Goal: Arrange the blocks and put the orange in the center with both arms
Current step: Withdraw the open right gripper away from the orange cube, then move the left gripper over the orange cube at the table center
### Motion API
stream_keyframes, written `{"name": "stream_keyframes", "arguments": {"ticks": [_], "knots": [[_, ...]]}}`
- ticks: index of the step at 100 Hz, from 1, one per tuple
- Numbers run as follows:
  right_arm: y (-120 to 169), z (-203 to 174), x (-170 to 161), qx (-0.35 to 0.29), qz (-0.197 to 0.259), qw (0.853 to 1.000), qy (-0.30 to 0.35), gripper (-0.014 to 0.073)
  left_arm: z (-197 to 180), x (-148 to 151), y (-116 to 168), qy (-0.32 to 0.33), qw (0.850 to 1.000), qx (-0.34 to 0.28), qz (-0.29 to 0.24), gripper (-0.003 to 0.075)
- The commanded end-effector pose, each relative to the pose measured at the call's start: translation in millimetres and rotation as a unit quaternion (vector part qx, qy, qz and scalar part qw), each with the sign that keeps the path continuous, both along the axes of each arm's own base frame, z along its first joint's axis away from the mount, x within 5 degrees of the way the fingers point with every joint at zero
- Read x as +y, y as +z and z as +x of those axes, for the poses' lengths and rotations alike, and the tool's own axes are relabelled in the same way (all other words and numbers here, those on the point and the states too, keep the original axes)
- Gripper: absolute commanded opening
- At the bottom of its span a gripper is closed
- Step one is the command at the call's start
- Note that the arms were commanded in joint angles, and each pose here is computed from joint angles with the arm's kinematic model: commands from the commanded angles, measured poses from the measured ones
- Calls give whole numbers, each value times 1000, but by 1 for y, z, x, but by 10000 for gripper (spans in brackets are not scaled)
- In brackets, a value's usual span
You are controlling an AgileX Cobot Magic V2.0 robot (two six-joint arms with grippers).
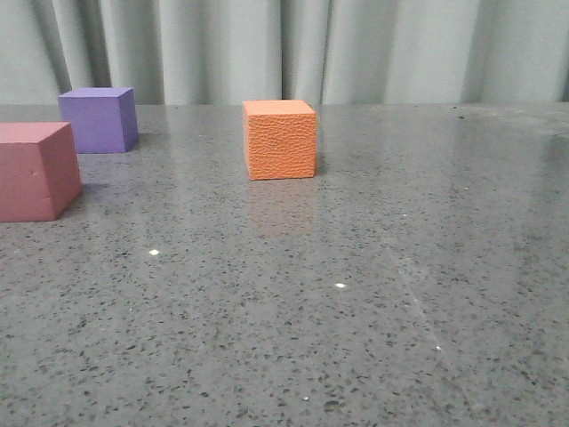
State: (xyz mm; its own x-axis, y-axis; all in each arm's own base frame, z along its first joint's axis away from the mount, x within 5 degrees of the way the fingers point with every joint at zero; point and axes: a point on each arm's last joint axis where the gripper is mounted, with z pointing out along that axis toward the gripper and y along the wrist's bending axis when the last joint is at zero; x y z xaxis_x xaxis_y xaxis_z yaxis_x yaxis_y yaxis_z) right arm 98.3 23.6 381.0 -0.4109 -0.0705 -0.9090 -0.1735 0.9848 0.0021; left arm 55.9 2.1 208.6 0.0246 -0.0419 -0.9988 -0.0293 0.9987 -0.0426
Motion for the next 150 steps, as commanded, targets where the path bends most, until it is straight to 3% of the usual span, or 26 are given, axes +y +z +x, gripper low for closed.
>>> {"name": "stream_keyframes", "arguments": {"ticks": [1, 31, 44, 78, 108, 130, 150], "knots": [[12, 0, -2, -44, -5, 999, 3, -67, 0, -1, -9, -7, 999, -34, -4, -13], [7, 1, -6, -36, -38, 999, -14, -67, 0, -1, -9, -7, 999, -34, -4, -13], [-2, -3, -7, -67, -32, 997, -4, -67, 0, -1, -9, -7, 999, -34, -4, -13], [-89, -38, -18, -105, 78, 991, -39, -67, 0, -1, -9, -7, 999, -34, -4, -13], [-149, -51, -20, -228, 96, 967, -65, -67, 0, -1, -9, -7, 999, -34, -4, -13], [-177, -44, -21, -221, 92, 968, -77, -67, 0, -1, -9, -7, 999, -34, -4, -13], [-177, -44, -21, -220, 92, 968, -77, -67, 0, -1, -9, -7, 999, -34, -4, -13]]}}
